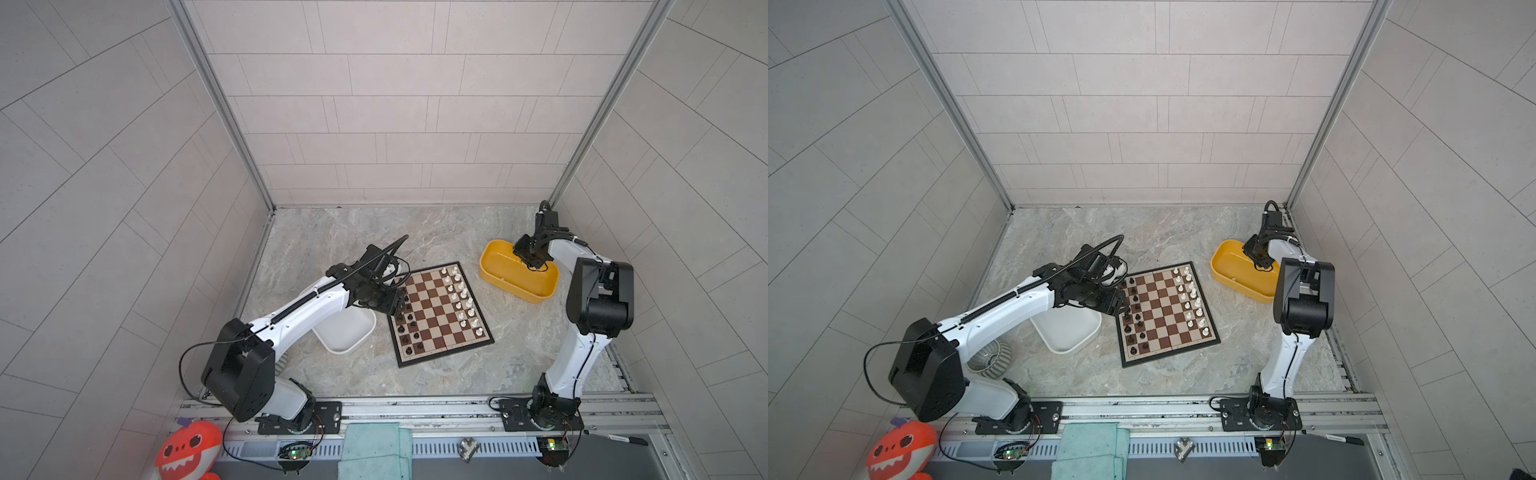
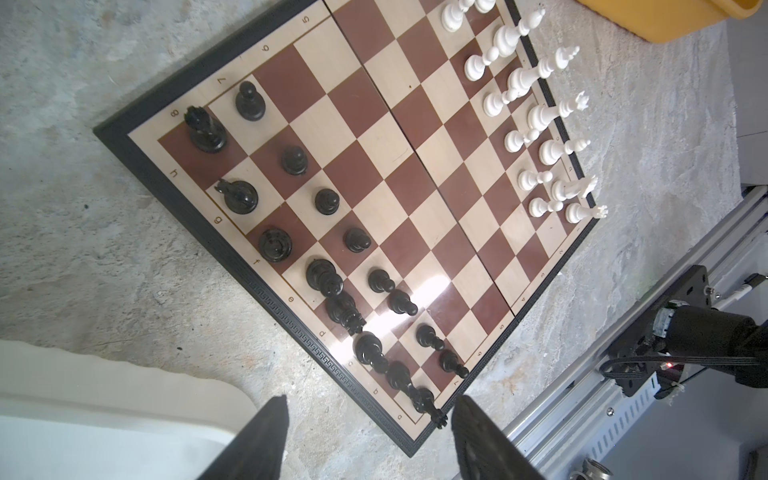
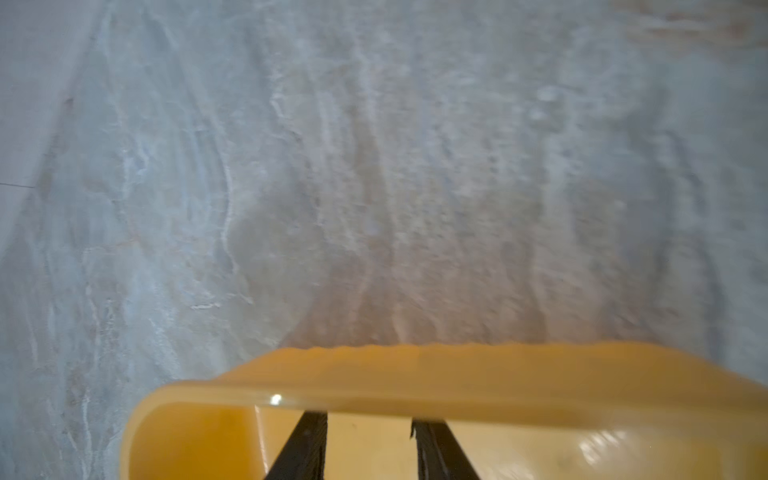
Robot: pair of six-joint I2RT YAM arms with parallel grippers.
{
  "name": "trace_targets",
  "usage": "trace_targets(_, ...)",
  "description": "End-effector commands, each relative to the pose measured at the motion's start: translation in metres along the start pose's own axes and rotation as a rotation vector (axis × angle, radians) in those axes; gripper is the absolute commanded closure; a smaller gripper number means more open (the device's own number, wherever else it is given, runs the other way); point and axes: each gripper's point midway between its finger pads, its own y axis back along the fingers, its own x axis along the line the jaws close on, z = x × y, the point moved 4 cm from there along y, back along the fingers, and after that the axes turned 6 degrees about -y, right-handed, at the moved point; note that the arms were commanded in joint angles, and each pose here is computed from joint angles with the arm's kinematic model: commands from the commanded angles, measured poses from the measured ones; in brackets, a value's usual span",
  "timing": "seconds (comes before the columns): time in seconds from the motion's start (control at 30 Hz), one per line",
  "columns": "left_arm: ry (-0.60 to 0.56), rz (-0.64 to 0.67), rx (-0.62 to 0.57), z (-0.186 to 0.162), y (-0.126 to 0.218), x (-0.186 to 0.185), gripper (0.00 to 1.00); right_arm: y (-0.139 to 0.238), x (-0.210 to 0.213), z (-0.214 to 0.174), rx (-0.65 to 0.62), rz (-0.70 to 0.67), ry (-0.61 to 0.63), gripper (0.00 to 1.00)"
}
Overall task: Set up the chess pieces on the board
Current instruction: 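Retract left gripper while right gripper lowers into the yellow bin, then close right gripper on the last white pawn in the bin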
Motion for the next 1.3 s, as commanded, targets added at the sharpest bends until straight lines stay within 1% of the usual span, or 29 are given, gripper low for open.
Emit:
trace_targets(0.0,-0.007,-0.029,-0.008,0.005,0.000,-0.003,0.31,0.034,-0.051,-0.013,0.008,-0.150,-0.016,0.67)
trace_targets(0.07,-0.002,-0.041,-0.007,0.005,-0.001,-0.004,0.31,0.043,-0.071,-0.019,0.005,-0.185,-0.018,0.69)
trace_targets(0.17,0.000,-0.057,-0.004,0.005,-0.002,-0.006,0.31,0.054,-0.084,-0.027,0.025,-0.218,0.003,0.72)
trace_targets(0.23,0.002,-0.064,-0.005,0.005,-0.002,-0.007,0.31,0.055,-0.088,-0.032,0.034,-0.225,0.026,0.72)
trace_targets(0.33,0.000,-0.072,-0.010,0.005,0.000,-0.009,0.31,0.050,-0.094,-0.042,0.091,-0.247,0.046,0.74)
trace_targets(0.47,-0.002,-0.076,-0.016,0.006,0.002,-0.010,0.31,0.046,-0.088,-0.065,0.163,-0.216,0.078,0.77)
trace_targets(0.53,-0.001,-0.076,-0.016,0.005,0.002,-0.010,0.31,0.049,-0.081,-0.077,0.175,-0.199,0.109,0.78)
trace_targets(0.63,-0.003,-0.080,-0.019,0.006,0.002,-0.010,0.31,0.054,-0.065,-0.098,0.206,-0.143,0.119,0.78)
trace_targets(0.93,-0.003,-0.075,-0.016,0.006,0.002,-0.009,0.31,0.048,-0.009,-0.169,0.302,0.051,0.074,0.78)
trace_targets(1.1,0.001,-0.076,-0.009,0.005,-0.001,-0.008,0.31,0.041,0.017,-0.174,0.297,0.148,0.054,0.76)
trace_targets(1.13,0.002,-0.078,-0.008,0.005,-0.002,-0.008,0.31,0.040,0.022,-0.170,0.292,0.165,0.071,0.76)
trace_targets(1.2,0.004,-0.081,0.000,0.004,-0.004,-0.008,0.31,0.043,0.036,-0.163,0.280,0.195,0.155,0.74)
trace_targets(1.27,0.006,-0.083,0.006,0.002,-0.006,-0.008,0.31,0.050,0.042,-0.151,0.236,0.181,0.273,0.71)
